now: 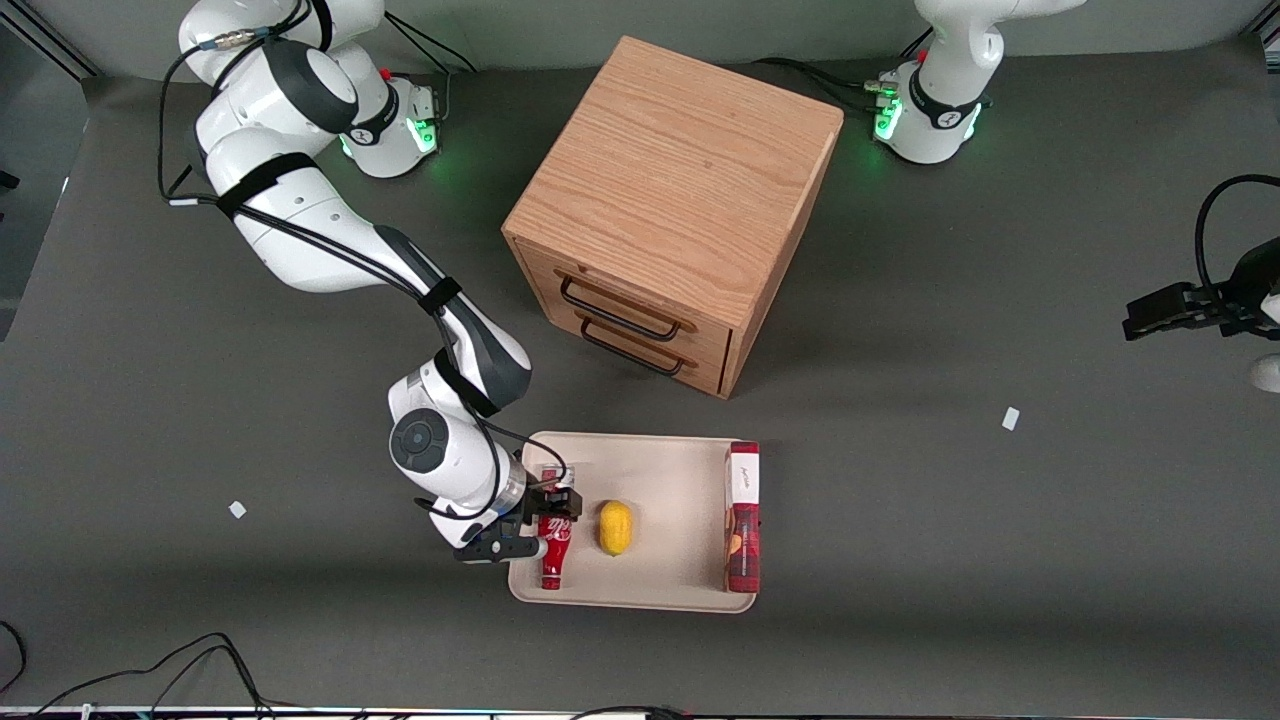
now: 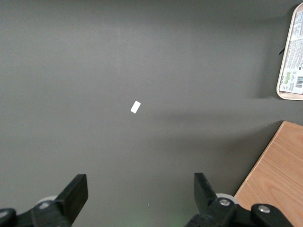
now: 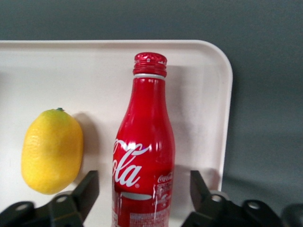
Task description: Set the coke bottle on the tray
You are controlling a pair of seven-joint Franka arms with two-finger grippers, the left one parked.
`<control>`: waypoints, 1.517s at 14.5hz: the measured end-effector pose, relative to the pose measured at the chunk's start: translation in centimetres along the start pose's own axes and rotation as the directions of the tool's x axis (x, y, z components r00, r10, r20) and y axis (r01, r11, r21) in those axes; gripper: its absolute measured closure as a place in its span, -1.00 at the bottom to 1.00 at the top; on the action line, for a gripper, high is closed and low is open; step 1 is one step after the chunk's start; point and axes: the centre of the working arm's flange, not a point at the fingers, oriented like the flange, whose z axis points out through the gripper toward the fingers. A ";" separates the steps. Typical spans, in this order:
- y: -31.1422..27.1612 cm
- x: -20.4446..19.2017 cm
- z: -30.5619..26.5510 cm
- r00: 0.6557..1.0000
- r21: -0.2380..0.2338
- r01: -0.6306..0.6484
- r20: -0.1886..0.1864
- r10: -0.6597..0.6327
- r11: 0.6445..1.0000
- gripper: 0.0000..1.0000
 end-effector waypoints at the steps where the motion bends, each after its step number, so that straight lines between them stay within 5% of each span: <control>1: 0.1 0.1 -0.1 1.000 0.000 -0.001 -0.001 0.001 1.000 -1.00; 8: 1.7 2.8 -6.2 0.999 -0.018 -0.021 -0.050 0.020 1.000 -1.00; 14: 5.4 2.0 -19.5 0.999 -0.153 -0.045 -0.008 0.044 0.987 -1.00; 17: 7.2 -0.2 -27.2 0.991 -0.178 -0.114 0.046 0.124 0.977 -1.00; 22: 11.0 -5.5 -38.1 0.984 -0.213 -0.136 0.080 0.157 0.967 -1.00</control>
